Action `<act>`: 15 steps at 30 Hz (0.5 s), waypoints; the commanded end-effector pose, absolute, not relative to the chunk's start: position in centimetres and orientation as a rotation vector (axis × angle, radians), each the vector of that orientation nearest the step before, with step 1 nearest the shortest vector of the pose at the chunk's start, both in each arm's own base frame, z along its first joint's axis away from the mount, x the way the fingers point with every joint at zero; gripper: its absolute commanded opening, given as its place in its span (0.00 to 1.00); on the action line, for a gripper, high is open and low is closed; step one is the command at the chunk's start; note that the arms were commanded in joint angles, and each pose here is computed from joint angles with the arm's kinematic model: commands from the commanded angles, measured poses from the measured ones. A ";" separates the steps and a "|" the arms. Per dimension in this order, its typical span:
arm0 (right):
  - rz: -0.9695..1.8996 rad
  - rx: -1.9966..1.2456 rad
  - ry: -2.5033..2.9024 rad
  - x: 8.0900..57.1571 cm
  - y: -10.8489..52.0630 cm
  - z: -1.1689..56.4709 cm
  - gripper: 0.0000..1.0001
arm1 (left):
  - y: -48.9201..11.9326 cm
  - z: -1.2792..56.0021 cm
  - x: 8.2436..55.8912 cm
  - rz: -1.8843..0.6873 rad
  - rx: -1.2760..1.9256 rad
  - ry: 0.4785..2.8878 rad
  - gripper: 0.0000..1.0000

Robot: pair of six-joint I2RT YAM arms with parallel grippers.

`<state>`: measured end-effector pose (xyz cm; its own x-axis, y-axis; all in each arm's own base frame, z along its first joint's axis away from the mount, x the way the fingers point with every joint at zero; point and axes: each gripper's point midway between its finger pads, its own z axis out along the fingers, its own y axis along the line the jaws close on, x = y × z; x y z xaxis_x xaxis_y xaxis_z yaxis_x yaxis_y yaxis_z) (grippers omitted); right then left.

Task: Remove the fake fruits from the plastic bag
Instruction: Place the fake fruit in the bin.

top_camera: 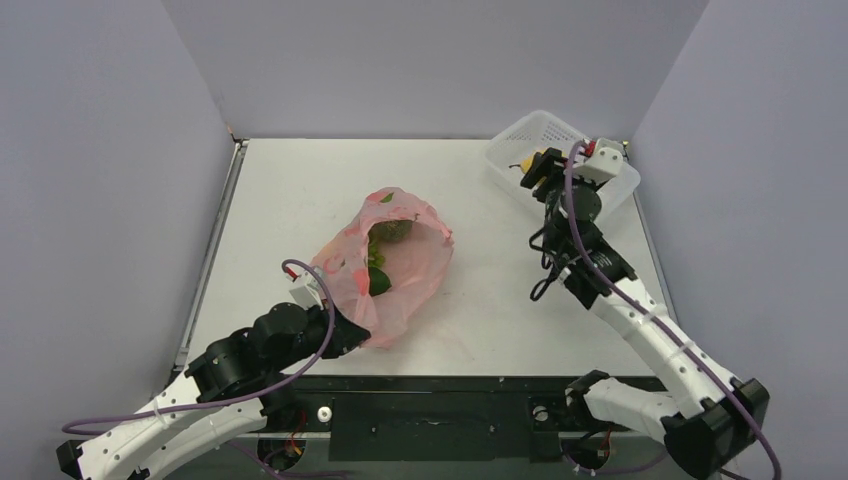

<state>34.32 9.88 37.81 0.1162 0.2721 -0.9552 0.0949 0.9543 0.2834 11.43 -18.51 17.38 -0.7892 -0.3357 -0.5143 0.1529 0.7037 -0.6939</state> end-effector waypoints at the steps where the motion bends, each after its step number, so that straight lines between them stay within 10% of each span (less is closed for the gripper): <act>1: 0.000 0.463 1.540 39.1 5.5 34.1 0.00 | -18.6 20.1 11.9 -1.043 -0.146 2.202 0.00; 15: -0.169 0.690 2.026 51.1 -3.6 19.4 0.00 | -18.8 21.0 11.9 -1.076 -0.162 2.178 0.00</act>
